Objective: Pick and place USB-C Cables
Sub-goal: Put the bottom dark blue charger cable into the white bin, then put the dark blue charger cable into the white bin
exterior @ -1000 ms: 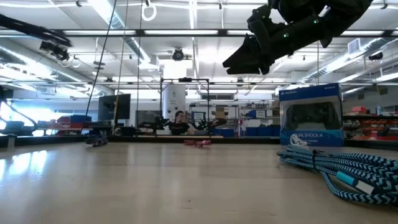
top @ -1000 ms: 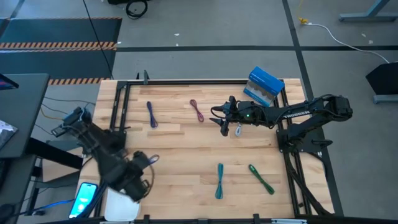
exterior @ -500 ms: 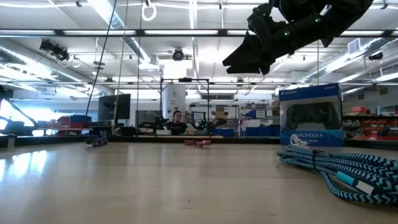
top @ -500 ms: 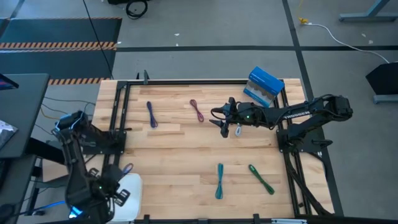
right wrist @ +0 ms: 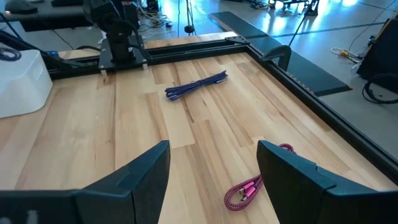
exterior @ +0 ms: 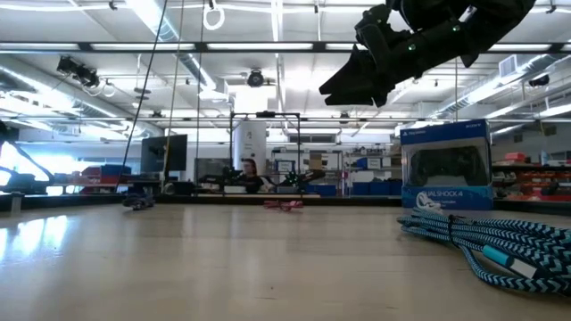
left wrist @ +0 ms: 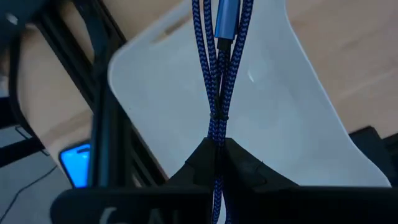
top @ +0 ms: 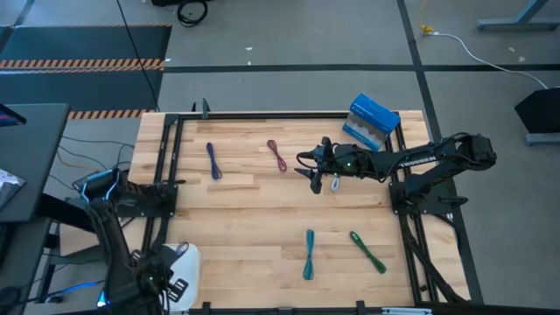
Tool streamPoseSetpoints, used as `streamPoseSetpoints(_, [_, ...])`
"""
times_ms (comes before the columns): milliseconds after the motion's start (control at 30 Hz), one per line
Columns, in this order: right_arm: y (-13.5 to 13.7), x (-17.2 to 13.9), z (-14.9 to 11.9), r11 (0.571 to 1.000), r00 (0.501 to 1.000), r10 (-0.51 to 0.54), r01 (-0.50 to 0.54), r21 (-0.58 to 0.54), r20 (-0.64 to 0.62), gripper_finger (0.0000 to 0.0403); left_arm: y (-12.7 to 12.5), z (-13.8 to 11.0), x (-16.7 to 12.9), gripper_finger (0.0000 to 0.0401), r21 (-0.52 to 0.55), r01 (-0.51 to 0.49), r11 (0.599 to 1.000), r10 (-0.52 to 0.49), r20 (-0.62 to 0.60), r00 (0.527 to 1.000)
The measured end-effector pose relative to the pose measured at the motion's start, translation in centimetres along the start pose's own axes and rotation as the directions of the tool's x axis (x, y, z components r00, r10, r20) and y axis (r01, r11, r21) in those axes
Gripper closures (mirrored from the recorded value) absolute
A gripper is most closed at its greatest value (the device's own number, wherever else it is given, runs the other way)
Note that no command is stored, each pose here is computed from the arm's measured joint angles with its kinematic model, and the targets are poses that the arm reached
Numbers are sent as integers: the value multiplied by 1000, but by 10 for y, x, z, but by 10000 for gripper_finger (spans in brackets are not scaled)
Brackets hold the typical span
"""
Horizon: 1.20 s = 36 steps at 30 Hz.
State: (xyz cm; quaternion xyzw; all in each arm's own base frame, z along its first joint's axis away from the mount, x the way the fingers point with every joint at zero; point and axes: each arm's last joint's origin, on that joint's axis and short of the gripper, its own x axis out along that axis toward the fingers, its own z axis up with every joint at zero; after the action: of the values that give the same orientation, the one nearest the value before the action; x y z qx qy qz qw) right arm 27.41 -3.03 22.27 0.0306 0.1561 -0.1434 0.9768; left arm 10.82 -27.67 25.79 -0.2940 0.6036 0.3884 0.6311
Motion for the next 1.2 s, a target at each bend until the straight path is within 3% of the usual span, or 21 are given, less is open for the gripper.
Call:
streamPoseSetpoints(333, [6, -1, -1, 1000, 1000, 23, -23, 15, -1, 155, -4, -13, 12, 373, 43, -43, 998, 44, -22, 999])
streamPoseSetpoints(900, [13, -3, -1, 999, 999, 47, -47, 7, -2, 155, -10, -12, 13, 285, 63, -7, 998, 9, -33, 999])
streamPoseSetpoints(1067, [13, -3, 0, 999, 999, 48, -48, 11, 9, 155, -16, 11, 10, 273, 143, -56, 988, 57, -2, 998])
streamPoseSetpoints(1200, [16, -3, 2, 996, 996, 79, -80, 27, 28, 155, -32, 48, 8, 268, 263, -27, 964, -12, 148, 989])
